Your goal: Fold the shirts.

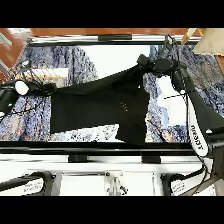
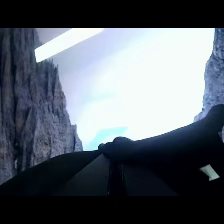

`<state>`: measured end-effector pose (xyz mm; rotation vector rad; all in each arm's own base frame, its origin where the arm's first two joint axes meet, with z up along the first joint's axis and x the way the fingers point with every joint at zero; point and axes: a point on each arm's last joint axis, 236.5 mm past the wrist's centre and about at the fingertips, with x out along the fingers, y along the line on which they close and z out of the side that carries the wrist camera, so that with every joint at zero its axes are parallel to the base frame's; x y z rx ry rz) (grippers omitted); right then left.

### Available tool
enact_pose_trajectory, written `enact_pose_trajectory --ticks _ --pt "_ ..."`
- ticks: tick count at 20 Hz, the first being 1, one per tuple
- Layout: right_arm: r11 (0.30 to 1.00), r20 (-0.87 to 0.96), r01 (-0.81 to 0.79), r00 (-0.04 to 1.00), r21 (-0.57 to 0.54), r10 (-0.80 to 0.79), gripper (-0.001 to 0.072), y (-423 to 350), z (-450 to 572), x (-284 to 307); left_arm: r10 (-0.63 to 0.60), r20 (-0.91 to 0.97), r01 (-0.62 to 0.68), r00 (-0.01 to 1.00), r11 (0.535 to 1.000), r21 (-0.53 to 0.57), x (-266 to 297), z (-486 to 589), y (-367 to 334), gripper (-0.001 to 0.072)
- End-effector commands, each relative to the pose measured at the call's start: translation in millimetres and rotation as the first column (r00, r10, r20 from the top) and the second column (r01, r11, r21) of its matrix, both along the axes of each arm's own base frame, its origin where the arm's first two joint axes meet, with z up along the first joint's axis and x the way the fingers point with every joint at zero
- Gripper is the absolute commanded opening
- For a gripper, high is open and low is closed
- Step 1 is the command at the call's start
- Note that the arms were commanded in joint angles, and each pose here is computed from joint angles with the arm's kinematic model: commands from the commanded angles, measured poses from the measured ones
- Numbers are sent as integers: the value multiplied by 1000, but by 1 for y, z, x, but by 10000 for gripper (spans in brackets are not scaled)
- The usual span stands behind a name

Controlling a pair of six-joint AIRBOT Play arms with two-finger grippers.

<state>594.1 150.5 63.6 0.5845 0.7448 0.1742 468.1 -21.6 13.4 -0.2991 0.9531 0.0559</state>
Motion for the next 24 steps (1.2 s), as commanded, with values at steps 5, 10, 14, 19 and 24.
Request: enact_pose_trajectory --ticks 5,10,14,19,24 --pt "983 -147 -137 982 -118 119 680 -14 -26 -34 -31 -253 8 967 996 -94 -32 -38 -1 714" --pt "915 -499 -330 848 -230 180 680 -95 -52 -122 -155 -596 52 788 981 -185 -139 -48 49 701" --pt "920 -650 -382 721 -85 239 680 -116 -71 -173 -171 -622 -44 764 948 -315 -170 -79 48 547" --pt "923 -676 -383 692 -46 253 680 -114 -87 -185 -180 -624 -52 761 941 -335 -175 -110 45 702" --pt "925 -661 -378 704 -39 260 680 -109 -85 -182 -201 -646 -62 736 931 -359 -177 -122 37 700"
